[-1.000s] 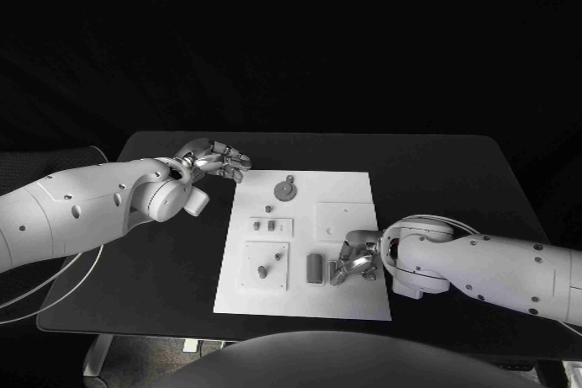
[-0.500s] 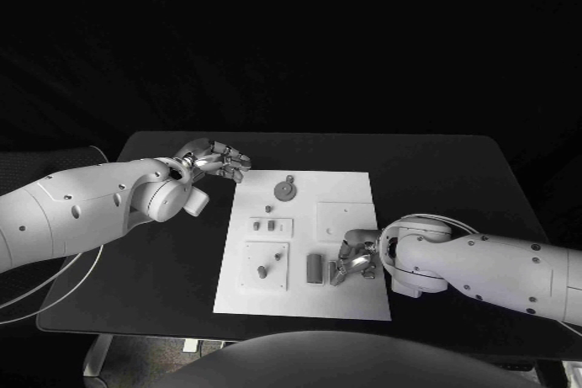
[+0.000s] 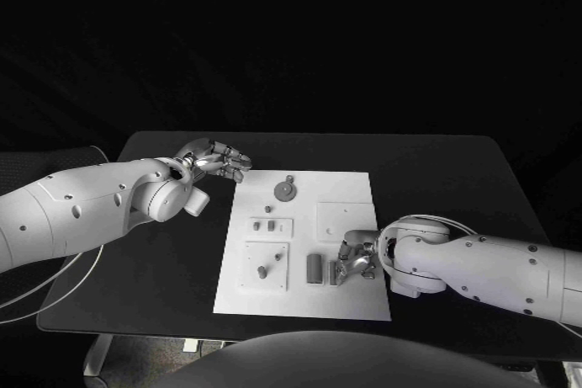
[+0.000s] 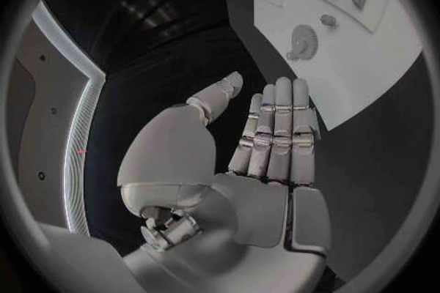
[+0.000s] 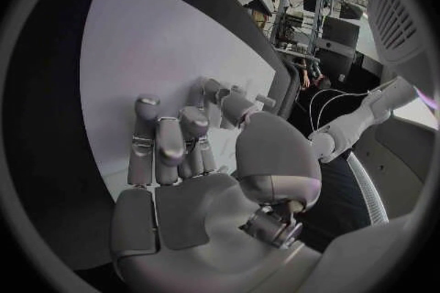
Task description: Assemble the parts on the task board
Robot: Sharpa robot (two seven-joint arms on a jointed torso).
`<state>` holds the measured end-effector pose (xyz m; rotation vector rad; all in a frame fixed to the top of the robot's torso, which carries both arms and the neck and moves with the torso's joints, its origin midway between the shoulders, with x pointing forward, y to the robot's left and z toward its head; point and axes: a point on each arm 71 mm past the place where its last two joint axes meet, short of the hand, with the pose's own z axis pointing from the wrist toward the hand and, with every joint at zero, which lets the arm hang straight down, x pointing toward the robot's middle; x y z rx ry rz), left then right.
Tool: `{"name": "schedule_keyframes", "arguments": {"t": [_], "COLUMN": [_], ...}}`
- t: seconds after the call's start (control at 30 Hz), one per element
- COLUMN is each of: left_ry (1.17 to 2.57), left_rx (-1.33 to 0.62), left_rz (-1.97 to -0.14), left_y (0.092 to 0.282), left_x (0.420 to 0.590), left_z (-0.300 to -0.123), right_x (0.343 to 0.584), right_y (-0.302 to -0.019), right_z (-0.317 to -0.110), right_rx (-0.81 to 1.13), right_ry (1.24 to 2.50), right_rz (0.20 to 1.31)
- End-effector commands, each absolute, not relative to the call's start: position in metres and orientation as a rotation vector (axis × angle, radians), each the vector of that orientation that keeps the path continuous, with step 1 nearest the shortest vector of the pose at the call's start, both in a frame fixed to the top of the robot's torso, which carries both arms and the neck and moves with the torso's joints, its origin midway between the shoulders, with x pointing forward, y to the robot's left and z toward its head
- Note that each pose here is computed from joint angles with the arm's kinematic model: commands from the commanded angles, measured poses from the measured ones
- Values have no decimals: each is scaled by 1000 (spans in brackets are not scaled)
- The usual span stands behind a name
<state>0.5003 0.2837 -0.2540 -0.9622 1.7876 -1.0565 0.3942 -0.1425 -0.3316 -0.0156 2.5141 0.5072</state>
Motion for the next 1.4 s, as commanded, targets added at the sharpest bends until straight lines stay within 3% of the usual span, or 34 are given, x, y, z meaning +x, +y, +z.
{"name": "schedule_keyframes", "arguments": {"t": [0.03,0.8,0.93,1.2,1.33,1.4], "left_ry": [1793,1791,1781,1754,1735,1723], "left_rx": [-949,-949,-953,-975,-993,-1010], "left_rz": [-1074,-1072,-1066,-1063,-1075,-1087], "left_y": [281,283,287,292,293,292], "left_x": [500,501,502,506,509,510], "left_z": [-253,-253,-253,-253,-253,-252], "right_x": [390,391,401,432,457,475], "right_y": [-144,-162,-165,-170,-181,-188], "right_z": [-339,-336,-321,-287,-277,-270], "right_rx": [-59,35,79,186,287,327], "right_ry": [2529,2532,2510,2338,2242,2140], "right_rz": [458,475,515,585,629,724]}}
